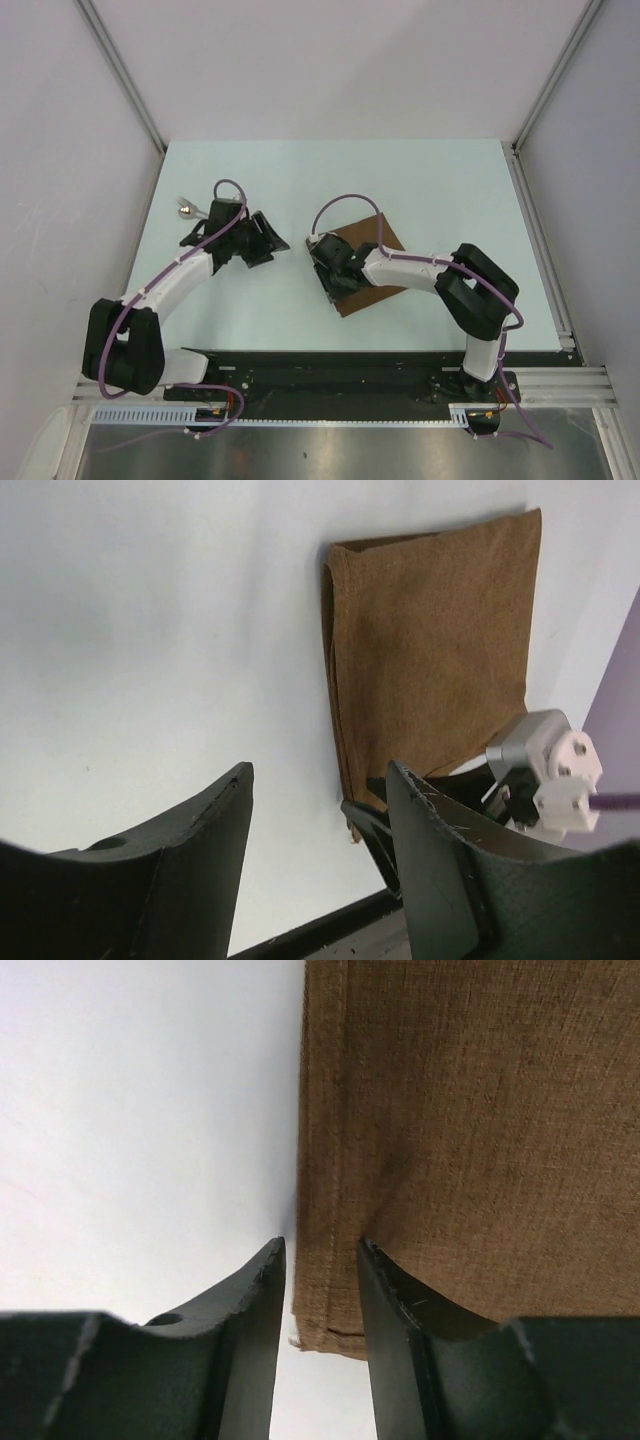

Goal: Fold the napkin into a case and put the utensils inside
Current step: Smooth out the lower triangle-folded napkin at the center of the board.

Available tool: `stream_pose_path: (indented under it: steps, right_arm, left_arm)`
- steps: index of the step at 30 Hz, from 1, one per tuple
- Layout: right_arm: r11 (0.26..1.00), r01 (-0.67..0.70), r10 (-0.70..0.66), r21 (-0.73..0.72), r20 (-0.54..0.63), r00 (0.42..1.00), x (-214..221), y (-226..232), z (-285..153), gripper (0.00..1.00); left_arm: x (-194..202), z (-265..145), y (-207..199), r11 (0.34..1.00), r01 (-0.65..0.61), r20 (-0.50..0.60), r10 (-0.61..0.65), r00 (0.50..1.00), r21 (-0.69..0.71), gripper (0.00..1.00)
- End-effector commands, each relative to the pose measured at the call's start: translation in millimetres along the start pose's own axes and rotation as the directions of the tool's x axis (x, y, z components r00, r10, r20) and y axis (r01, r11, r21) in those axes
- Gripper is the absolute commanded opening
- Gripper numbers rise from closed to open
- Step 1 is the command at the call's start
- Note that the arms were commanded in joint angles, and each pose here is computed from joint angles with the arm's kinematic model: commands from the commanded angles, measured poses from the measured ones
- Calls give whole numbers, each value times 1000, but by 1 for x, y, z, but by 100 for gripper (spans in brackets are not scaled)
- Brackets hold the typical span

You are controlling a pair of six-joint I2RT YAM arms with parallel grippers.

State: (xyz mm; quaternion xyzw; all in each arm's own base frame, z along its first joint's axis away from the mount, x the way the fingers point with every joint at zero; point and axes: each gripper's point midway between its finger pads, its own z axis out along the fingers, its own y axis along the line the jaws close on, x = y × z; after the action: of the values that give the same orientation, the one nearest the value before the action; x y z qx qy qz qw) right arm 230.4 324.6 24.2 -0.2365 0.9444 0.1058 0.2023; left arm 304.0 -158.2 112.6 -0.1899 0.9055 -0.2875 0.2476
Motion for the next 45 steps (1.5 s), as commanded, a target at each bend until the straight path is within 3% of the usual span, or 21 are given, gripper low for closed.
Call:
stream_pose_path:
  steps: [1, 4, 7, 10, 14, 18, 23, 26, 30, 34, 37, 38, 41, 45]
  right_arm:
    - [997, -40, 41, -59, 22, 999, 2, 8, -6, 40]
    - [997, -61, 62, -55, 22, 998, 13, 6, -8, 41]
    - [994, -84, 87, -68, 45, 995, 14, 5, -13, 41]
    - [994, -97, 100, -56, 51, 994, 18, 1, -18, 41]
    - [990, -111, 116, -86, 54, 992, 22, 6, -23, 38]
    - [981, -141, 148, -137, 37, 988, 29, 20, -17, 31]
    - [925, -256, 260, -280, -25, 965, 40, 49, -10, 29]
    - [917, -278, 295, -286, 18, 955, 30, 40, -16, 34]
    - [909, -288, 332, -302, 107, 937, 4, 12, -55, 51]
    - [897, -361, 414, -254, 200, 888, -15, -50, -85, 54]
    - [880, -420, 465, -223, 214, 859, -10, -99, -92, 37]
    - [876, -434, 474, -213, 201, 858, -2, -108, -89, 25]
    - [853, -486, 520, -192, 215, 827, 4, -146, -88, 9]
    - [825, -525, 562, -209, 211, 799, 10, -170, -87, 2]
  left_arm:
    - [7, 5, -15, 993, -23, -55, 30, 998, 115, 60]
    - [19, 11, -45, 958, -23, -139, 65, 988, 285, 55]
    - [20, 28, -77, 926, -22, -181, 97, 979, 376, 38]
    - [21, 55, -94, 916, 21, -229, 77, 970, 401, 21]
    - [12, 89, -93, 935, 66, -238, 20, 971, 348, 7]
    - [8, 112, -80, 962, 65, -247, 3, 969, 267, 5]
    - [3, 108, -76, 971, 21, -216, 32, 976, 238, 7]
    - [9, 101, -74, 971, -13, -222, 68, 973, 239, 9]
    - [28, 84, -78, 960, -34, -246, 105, 963, 279, 12]
    - [70, 71, -90, 941, -62, -300, 167, 939, 331, 11]
    - [86, 64, -96, 929, -46, -305, 168, 938, 368, 9]
    - [89, 64, -97, 928, -39, -309, 163, 937, 370, 9]
    - [91, 67, -101, 927, -48, -318, 176, 932, 371, 8]
    - [89, 67, -104, 926, -52, -313, 179, 933, 374, 7]
